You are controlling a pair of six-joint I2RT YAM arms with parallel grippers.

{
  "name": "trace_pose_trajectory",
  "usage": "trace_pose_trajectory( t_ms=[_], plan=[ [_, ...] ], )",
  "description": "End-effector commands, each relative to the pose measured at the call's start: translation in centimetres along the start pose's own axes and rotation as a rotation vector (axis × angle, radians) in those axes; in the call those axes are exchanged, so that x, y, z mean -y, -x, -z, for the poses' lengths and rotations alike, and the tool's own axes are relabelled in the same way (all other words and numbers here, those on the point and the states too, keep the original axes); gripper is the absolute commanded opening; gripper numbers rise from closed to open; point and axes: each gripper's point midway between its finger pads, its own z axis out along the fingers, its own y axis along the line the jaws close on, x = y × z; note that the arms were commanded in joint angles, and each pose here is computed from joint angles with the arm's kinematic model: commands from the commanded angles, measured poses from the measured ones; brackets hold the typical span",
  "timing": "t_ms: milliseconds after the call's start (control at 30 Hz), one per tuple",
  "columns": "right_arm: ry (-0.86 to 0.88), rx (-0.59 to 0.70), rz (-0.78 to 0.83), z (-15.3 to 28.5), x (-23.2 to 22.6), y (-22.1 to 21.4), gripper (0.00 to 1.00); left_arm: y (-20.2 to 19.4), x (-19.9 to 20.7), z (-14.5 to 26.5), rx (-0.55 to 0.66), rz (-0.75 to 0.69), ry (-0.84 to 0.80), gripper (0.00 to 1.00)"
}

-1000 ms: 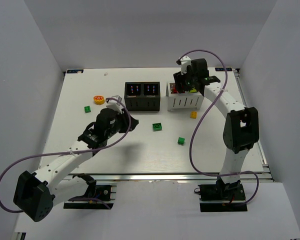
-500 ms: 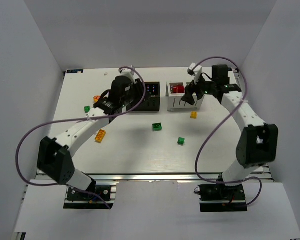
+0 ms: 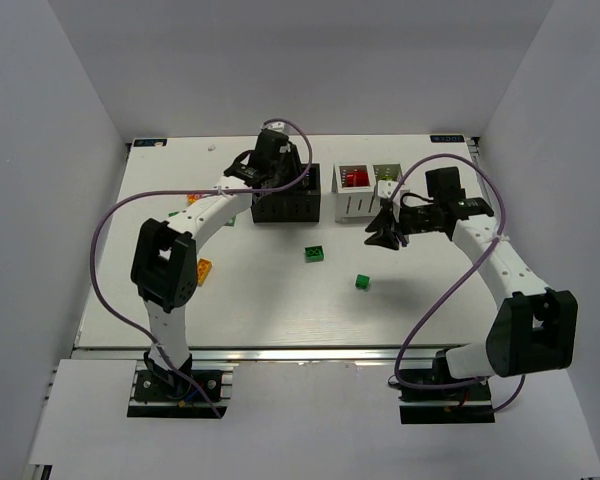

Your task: Sort the legos into containers by color

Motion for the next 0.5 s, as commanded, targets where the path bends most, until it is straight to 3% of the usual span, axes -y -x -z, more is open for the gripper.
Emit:
trace_pose_trajectory(
  t_ms=[0,200,300,367,467],
  plan=[
    [0.039,0.042,0.014,0.5,-2.0,1.1,0.40,3.6,1.2,1.5,0.083,-0.021,0.000,0.02],
    [0.030,0.025,-0.037,0.5,-3.0,-0.1,0.45,3.2,0.8,0.5,0.071,-0.018,0.009,0.12],
    [0.012,0.000,-0.068,0.5,-3.0,-0.8,0.54,2.9,0.8,0.1,0.056,-0.011,0.015,0.26],
    [0.010,-0.012,-0.088,0.5,-3.1,-1.1,0.60,2.7,0.6,-0.2,0.049,-0.008,0.020,0.41],
    [0.016,-0.031,-0.115,0.4,-3.5,-1.7,0.64,3.3,0.8,0.2,0.063,-0.010,0.023,0.51]
  ],
)
